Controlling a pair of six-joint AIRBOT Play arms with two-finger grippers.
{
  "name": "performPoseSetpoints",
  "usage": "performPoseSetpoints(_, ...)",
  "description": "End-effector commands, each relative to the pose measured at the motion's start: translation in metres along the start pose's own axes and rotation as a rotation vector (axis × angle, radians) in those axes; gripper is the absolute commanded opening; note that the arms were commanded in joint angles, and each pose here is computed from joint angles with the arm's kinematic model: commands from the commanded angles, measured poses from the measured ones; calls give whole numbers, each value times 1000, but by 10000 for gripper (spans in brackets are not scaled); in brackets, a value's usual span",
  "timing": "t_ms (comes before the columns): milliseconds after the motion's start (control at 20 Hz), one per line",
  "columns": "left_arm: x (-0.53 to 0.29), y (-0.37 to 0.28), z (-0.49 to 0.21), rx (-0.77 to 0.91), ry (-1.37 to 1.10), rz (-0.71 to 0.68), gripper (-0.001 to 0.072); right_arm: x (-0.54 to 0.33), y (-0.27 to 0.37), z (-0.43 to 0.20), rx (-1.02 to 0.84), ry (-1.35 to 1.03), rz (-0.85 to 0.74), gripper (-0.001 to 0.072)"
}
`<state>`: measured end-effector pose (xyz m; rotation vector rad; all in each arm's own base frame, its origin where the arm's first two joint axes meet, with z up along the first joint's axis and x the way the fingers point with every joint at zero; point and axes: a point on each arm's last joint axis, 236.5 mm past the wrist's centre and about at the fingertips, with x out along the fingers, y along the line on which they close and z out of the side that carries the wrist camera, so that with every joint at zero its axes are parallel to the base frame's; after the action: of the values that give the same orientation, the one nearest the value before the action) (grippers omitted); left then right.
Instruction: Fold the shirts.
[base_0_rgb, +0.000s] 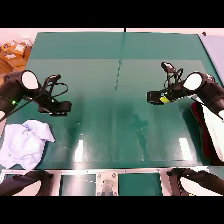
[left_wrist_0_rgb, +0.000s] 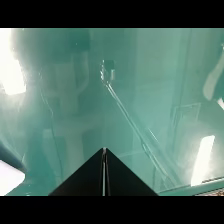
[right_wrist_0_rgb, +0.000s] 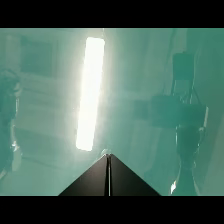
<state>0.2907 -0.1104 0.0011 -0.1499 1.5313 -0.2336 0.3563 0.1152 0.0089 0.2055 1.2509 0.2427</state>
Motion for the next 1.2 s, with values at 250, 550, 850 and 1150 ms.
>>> performPoseSetpoints(250, -5, 50, -13, 33, 58, 208, 25, 0, 0, 0, -1, 1, 1, 17)
performPoseSetpoints(550, -19, 149, -90, -256, 82, 359, 27, 0, 1, 0, 0, 1, 1, 16)
performPoseSetpoints(850, 34, 189, -127, -458, 84, 326, 720, 0, 1, 0, 0, 1, 1, 17)
performPoseSetpoints(1150, 66, 184, -110, -475, -37, 260, 265, 0, 1, 0, 0, 1, 1, 16)
